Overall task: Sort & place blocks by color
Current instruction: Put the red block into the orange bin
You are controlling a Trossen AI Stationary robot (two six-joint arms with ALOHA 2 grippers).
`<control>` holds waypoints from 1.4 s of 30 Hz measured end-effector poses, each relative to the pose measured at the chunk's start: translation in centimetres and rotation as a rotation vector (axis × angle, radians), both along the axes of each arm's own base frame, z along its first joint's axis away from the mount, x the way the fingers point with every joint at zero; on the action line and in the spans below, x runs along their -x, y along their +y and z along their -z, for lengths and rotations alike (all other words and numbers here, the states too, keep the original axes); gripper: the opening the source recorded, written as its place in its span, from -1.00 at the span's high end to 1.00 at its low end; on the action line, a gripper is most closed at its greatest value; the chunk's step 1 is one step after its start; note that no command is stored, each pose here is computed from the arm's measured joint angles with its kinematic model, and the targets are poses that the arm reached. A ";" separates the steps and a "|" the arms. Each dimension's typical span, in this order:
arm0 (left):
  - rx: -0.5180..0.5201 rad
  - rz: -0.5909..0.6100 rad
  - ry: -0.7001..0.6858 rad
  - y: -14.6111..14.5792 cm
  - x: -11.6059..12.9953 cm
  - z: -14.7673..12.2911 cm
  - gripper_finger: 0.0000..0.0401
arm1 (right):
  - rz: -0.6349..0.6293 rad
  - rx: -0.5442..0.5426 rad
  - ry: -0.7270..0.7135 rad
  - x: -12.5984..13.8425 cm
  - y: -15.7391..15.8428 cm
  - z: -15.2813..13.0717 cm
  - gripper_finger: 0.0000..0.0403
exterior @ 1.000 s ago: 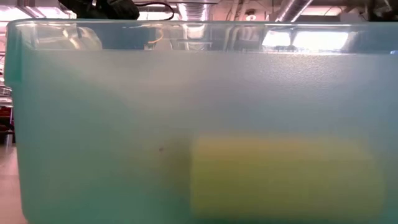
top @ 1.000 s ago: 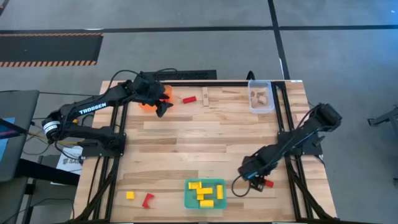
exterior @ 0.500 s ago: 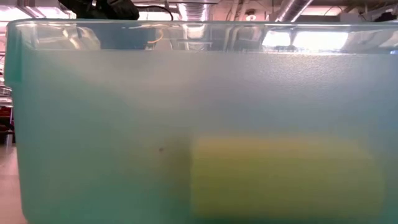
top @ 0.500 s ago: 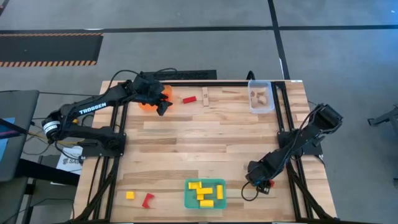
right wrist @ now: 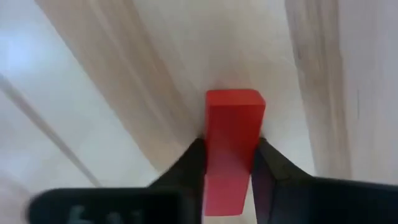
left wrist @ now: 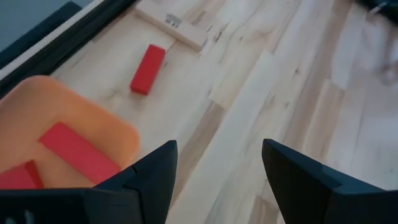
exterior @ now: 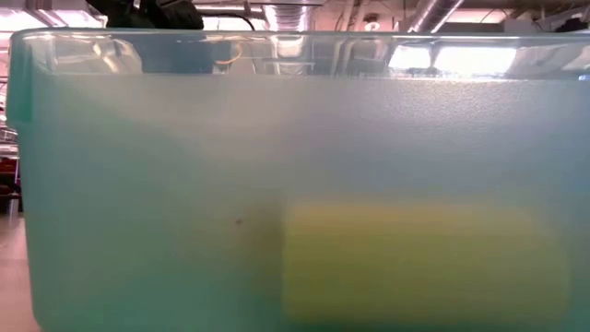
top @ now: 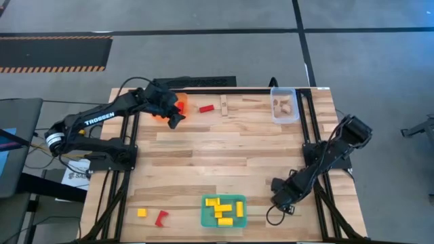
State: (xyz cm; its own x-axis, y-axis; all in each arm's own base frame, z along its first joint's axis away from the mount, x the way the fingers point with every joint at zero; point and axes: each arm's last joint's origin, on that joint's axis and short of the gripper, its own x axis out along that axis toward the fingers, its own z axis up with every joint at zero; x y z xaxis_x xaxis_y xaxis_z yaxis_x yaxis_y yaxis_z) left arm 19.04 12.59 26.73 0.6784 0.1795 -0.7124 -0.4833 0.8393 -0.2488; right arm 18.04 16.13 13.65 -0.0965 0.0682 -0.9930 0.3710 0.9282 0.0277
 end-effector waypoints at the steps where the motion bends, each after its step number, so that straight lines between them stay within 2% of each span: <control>1: 0.003 0.008 -0.011 0.0 0.0 -0.1 -0.11 | 0.002 0.005 -0.014 -0.2 -0.2 -0.4 0.63; 4: 0.026 0.046 -0.054 -0.3 0.2 -0.5 -0.11 | 0.038 -0.007 -0.126 -1.3 -0.7 -2.6 0.63; 7: 0.073 0.050 -0.138 -0.6 0.4 -1.3 -0.11 | 0.101 0.026 -0.282 -2.2 -1.9 -4.8 0.63; 10: 0.176 0.029 -0.338 -0.6 -0.1 -1.5 -0.11 | 0.193 0.069 -0.510 -3.6 -4.0 -7.2 0.63; 13: 0.293 0.066 -0.571 -0.8 -0.7 -0.2 -0.11 | 0.270 0.174 -0.727 -4.8 -6.7 -9.3 0.63; 16: 0.413 0.072 -0.751 -1.3 -0.7 1.6 -0.11 | 0.299 0.234 -0.951 -6.2 -9.2 -11.8 0.63; 19: 0.516 0.044 -0.876 -2.1 -0.4 3.2 -0.11 | 0.295 0.289 -1.173 -7.7 -11.9 -14.3 0.63; 20: 0.516 0.049 -0.906 -2.4 -0.3 3.5 -0.11 | 0.302 0.303 -1.252 -8.3 -12.9 -15.1 0.63; 22: 0.456 0.098 -0.944 -3.0 -0.2 3.8 -0.11 | 0.342 0.296 -1.403 -9.1 -14.8 -16.6 0.63; 25: 0.278 0.221 -0.958 -3.8 -0.5 3.4 -0.11 | 0.467 0.210 -1.598 -10.4 -17.8 -17.8 0.63; 28: 0.043 0.314 -0.985 -4.4 -1.1 2.2 -0.11 | 0.579 0.081 -1.722 -11.7 -20.3 -17.7 0.63; 32: -0.292 0.335 -1.000 -5.2 -2.0 0.6 -0.11 | 0.711 -0.084 -1.801 -13.4 -22.3 -16.4 0.63; 34: -0.419 0.312 -0.950 -5.4 -2.6 0.0 -0.11 | 0.784 -0.164 -1.833 -14.3 -22.9 -15.5 0.63; 37: -0.553 0.297 -0.798 -5.6 -3.5 -0.2 -0.11 | 0.849 -0.268 -1.920 -15.3 -23.5 -14.6 0.63; 40: -0.649 0.293 -0.679 -5.9 -4.0 -0.4 -0.11 | 0.903 -0.346 -1.985 -15.9 -24.0 -13.8 0.63; 42: -0.685 0.298 -0.643 -6.1 -4.1 -0.4 -0.11 | 0.967 -0.358 -1.990 -16.3 -24.3 -13.0 0.63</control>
State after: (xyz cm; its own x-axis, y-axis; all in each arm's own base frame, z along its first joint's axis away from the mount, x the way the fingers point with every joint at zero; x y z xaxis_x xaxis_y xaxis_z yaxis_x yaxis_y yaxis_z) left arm 23.15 6.53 27.17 0.9847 0.1745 0.0019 -0.1715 0.9656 0.1955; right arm 34.29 -8.18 26.68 0.8651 -0.3926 0.3121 -0.1376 0.4127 0.9004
